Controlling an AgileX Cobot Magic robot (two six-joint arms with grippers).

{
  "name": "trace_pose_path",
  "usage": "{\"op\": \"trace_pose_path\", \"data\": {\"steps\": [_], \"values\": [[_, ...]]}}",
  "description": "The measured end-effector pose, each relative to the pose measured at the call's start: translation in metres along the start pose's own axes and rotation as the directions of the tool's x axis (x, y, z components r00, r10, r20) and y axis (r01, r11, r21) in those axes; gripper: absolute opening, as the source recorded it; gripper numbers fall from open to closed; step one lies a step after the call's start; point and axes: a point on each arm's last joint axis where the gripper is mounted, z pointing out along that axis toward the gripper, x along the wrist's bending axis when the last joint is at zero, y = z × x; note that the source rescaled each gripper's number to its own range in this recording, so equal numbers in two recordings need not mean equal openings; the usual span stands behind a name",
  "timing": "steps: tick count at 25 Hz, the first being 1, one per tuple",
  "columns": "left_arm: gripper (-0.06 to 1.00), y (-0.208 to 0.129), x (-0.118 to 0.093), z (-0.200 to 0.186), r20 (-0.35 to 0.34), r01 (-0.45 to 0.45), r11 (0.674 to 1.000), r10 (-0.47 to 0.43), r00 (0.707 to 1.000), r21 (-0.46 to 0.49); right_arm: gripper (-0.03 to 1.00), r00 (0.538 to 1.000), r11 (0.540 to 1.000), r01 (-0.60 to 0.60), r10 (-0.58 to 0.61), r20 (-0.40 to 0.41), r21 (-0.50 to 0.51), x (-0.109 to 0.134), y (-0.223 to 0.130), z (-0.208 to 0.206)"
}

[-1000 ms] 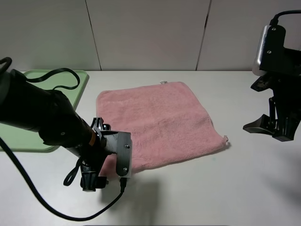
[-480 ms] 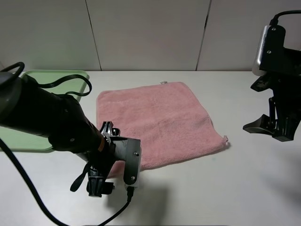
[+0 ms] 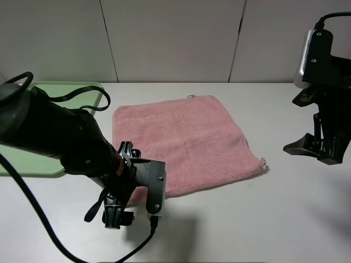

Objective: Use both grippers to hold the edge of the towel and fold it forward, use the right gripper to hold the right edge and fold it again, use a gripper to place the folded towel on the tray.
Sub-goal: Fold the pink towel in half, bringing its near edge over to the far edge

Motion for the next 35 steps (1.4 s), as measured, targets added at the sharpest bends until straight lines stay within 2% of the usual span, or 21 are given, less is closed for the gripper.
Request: {"op": "trace_pose_path", "data": {"steps": [11,22,30,35], "values": [[0.97,0.000,0.000,0.000,0.001,0.001,1.000,-0.001,1.000,0.000,1.00,0.994,0.997,0.033,-0.026,-0.103,0.068,-0.004,-0.006,0.048],[0.97,0.000,0.000,0.000,0.002,0.003,1.000,-0.003,1.000,0.000,1.00,0.972,0.982,0.164,-0.144,-0.189,0.095,-0.002,-0.016,0.099],[0.97,0.000,0.000,0.000,0.002,0.003,1.000,-0.003,1.000,0.000,1.00,0.962,0.971,0.213,-0.189,-0.199,0.106,-0.001,-0.023,0.125],[0.97,0.000,0.000,0.000,0.002,0.004,1.000,-0.004,1.000,0.000,1.00,0.953,0.969,0.220,-0.190,-0.238,0.109,0.005,-0.028,0.142]]}}
